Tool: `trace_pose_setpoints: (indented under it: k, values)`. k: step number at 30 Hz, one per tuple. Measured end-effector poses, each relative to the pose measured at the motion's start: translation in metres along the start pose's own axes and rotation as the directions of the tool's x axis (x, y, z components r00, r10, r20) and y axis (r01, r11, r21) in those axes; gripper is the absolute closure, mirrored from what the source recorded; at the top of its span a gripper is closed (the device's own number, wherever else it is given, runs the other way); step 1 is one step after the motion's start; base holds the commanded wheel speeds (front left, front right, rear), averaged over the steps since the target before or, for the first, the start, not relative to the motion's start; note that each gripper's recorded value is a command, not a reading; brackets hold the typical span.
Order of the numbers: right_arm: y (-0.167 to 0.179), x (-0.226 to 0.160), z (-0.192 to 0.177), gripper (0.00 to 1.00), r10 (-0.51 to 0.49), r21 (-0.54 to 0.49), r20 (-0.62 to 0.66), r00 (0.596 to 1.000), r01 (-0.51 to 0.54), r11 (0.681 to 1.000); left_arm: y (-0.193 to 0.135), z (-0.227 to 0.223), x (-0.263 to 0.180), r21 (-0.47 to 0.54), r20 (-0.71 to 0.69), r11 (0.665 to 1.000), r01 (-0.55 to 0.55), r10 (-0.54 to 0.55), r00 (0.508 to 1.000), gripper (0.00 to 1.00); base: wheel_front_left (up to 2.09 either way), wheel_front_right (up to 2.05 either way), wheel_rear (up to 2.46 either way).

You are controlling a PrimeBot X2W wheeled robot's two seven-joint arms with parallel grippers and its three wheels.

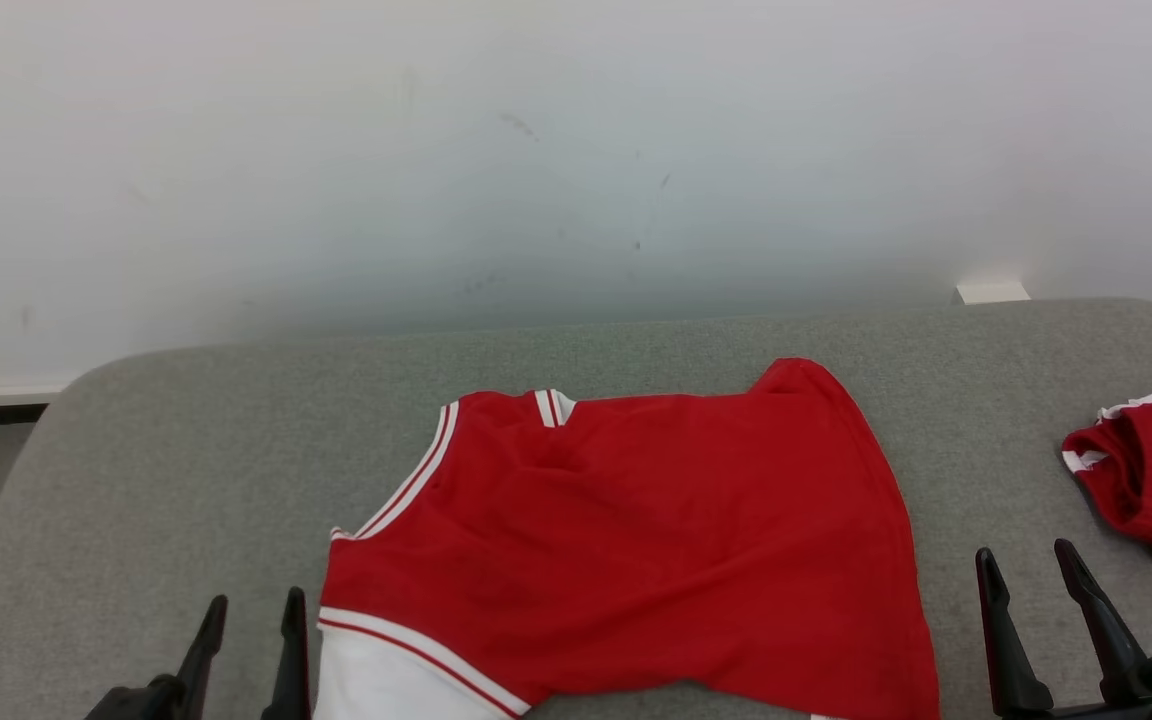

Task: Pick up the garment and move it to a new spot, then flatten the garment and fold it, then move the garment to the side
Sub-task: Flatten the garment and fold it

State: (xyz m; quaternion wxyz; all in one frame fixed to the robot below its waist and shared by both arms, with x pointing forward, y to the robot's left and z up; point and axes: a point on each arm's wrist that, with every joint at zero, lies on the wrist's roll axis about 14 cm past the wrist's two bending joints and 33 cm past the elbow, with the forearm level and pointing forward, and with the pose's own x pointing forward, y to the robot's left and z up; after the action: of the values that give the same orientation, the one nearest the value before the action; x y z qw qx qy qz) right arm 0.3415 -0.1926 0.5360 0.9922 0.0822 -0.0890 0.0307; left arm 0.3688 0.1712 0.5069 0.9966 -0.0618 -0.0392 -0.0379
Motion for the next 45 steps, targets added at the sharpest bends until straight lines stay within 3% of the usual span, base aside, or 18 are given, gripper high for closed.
trace_pose_setpoints:
  k: [9,14,16,20,25,36,39,45]
  values:
    - [-0.005,0.000,0.008,0.00,-0.006,-0.027,0.020,1.000,0.006,1.000,-0.003,-0.002,-0.001,0.002,-0.006,1.000,0.013,-0.013,1.000,0.00,0.00,0.00,0.00]
    - [-0.017,-0.015,-0.008,0.00,-0.014,-0.037,-0.045,0.999,0.012,0.999,-0.006,-0.030,-0.011,0.006,-0.113,0.999,0.039,-0.038,0.993,0.00,0.00,0.00,0.00]
    - [-0.022,-0.026,-0.029,0.00,-0.016,-0.035,-0.131,0.991,0.012,0.999,-0.004,-0.046,-0.017,0.013,-0.202,0.999,0.046,-0.042,0.979,0.00,0.00,0.00,0.00]
    - [-0.030,-0.040,-0.065,0.00,-0.037,-0.009,-0.295,0.955,0.036,0.999,0.004,-0.062,-0.025,0.015,-0.320,0.999,0.040,-0.033,0.947,0.00,0.00,0.00,0.00]
    - [-0.012,-0.056,-0.110,0.00,0.003,0.071,-0.477,0.879,0.035,0.997,-0.004,-0.085,-0.041,-0.009,-0.472,0.998,0.056,-0.053,0.880,0.00,0.00,0.00,0.00]
    - [0.007,-0.044,-0.147,0.00,0.053,0.097,-0.593,0.803,0.006,0.995,-0.001,-0.114,-0.070,-0.014,-0.658,0.998,0.055,-0.051,0.751,0.00,0.00,0.00,0.00]
    - [0.015,-0.041,-0.154,0.00,0.070,0.114,-0.610,0.789,0.001,0.993,-0.002,-0.118,-0.071,-0.021,-0.671,0.998,0.054,-0.054,0.739,0.00,0.00,0.00,0.00]
    - [0.022,-0.039,-0.164,0.00,0.089,0.131,-0.630,0.772,-0.007,0.991,-0.005,-0.112,-0.058,-0.029,-0.640,0.998,0.056,-0.062,0.766,0.00,0.00,0.00,0.00]
